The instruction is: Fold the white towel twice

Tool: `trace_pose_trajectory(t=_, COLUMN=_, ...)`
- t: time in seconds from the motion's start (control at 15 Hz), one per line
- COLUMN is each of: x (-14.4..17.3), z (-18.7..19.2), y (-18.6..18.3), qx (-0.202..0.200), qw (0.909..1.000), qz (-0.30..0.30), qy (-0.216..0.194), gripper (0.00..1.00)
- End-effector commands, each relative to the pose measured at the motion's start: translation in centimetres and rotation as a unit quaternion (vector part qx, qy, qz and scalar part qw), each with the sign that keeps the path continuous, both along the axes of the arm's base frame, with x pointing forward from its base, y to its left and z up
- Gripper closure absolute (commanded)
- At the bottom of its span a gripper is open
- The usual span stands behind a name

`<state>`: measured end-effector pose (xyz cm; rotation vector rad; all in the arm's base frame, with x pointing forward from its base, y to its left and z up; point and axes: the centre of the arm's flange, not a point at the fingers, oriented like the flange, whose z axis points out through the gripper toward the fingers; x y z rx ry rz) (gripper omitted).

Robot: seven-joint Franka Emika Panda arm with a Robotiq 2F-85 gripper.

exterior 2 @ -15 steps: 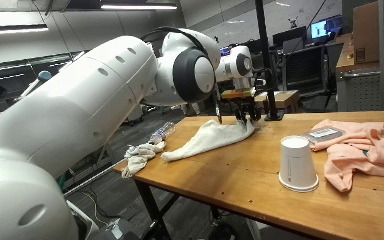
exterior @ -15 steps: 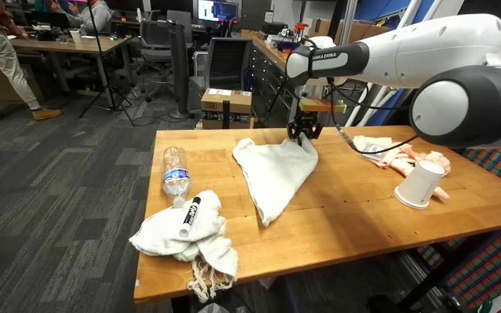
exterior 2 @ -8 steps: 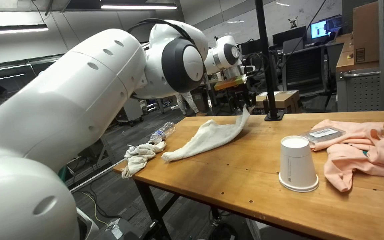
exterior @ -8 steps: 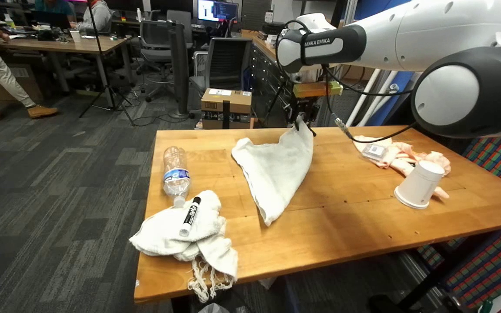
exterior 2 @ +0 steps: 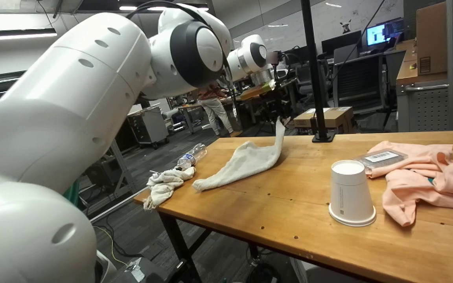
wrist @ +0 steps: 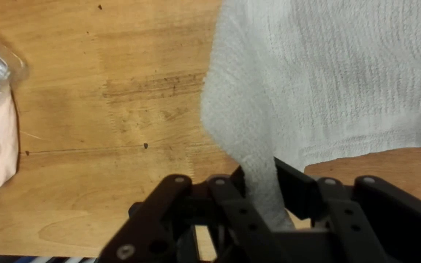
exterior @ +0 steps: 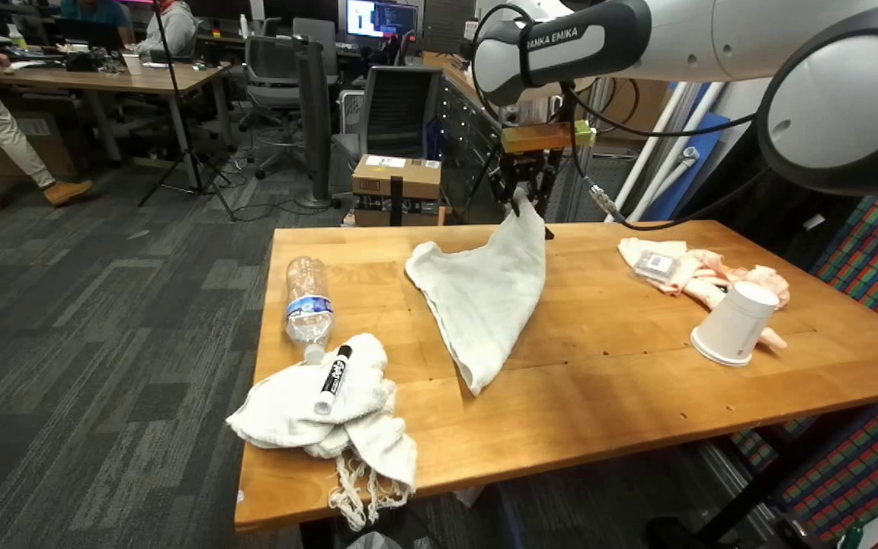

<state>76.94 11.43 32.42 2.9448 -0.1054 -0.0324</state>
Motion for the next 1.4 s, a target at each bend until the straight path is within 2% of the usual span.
trace_pose_trajectory(t=0.0, x=-6.3, z=1.0, y=1.0, qx=-0.007, qw=0.9999, qz=-0.014, qy=-0.002, gripper=0.97)
trace_pose_trajectory(t=0.67, x=-12.9, z=3.5, y=5.4, qx=-0.002, qw=0.9990, qz=-0.044, qy=-0.011, gripper=0.97)
trace_pose_trajectory(t=1.33, x=-19.2, z=2.3, y=8.2, qx=0.010, qw=0.9963, qz=-0.085, qy=0.011, gripper=0.97)
